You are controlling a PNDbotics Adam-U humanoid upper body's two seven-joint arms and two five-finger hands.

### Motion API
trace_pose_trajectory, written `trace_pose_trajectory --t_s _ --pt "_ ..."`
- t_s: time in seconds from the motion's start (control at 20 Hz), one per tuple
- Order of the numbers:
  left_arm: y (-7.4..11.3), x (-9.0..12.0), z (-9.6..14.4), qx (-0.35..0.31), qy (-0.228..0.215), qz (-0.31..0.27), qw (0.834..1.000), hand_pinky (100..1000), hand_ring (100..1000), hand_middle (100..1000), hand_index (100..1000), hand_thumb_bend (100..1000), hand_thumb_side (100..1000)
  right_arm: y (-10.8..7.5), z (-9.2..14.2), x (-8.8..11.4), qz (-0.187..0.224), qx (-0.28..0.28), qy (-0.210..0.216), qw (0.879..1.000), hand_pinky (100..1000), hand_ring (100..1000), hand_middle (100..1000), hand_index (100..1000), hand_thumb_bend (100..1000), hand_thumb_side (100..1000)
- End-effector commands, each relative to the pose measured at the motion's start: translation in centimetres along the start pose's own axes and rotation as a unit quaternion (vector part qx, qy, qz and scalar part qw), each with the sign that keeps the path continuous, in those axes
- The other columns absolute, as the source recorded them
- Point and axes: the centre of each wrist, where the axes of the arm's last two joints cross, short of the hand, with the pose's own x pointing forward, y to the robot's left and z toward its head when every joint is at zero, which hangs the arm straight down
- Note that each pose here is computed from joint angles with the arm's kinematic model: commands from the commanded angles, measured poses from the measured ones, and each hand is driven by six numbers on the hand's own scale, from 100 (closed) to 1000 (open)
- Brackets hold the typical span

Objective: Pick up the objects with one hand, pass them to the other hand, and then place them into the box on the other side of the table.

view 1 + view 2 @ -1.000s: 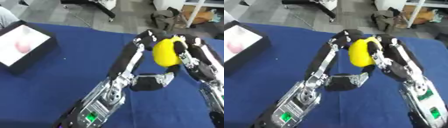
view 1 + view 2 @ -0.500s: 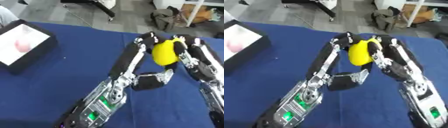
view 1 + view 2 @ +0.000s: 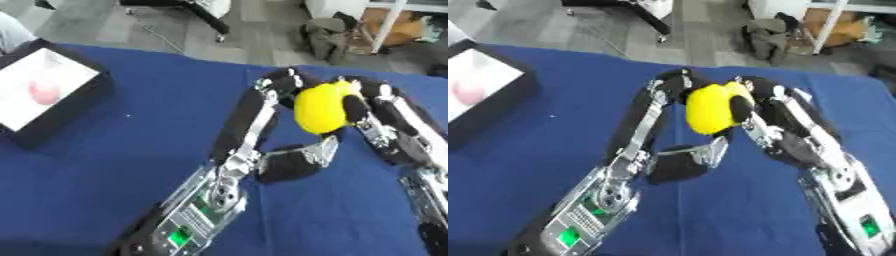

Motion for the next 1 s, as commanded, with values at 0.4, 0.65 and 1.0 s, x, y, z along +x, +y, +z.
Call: trace_pose_trajectory --t_s 0.4,0.65,1.0 --pt "3.7 -0.4 1.4 0.025 0.025 -0.01 0.999 614 649 616 523 112 162 -1.0 0.7 0.2 -0.036 -0.065 -0.008 0.997 794 896 941 913 100 576" --pt "5.2 -0.9 1.8 0.033 0.034 -0.034 0.998 618 650 617 528 125 163 -1.7 0.9 0.2 -0.025 -0.102 -0.011 0.994 790 888 927 908 100 575" --pt "14.5 -0.6 0.1 0.105 0.068 -0.223 0.967 615 643 600 541 189 150 -2.0 1.0 -0.3 -0.019 -0.116 -0.003 0.993 786 880 906 900 100 554"
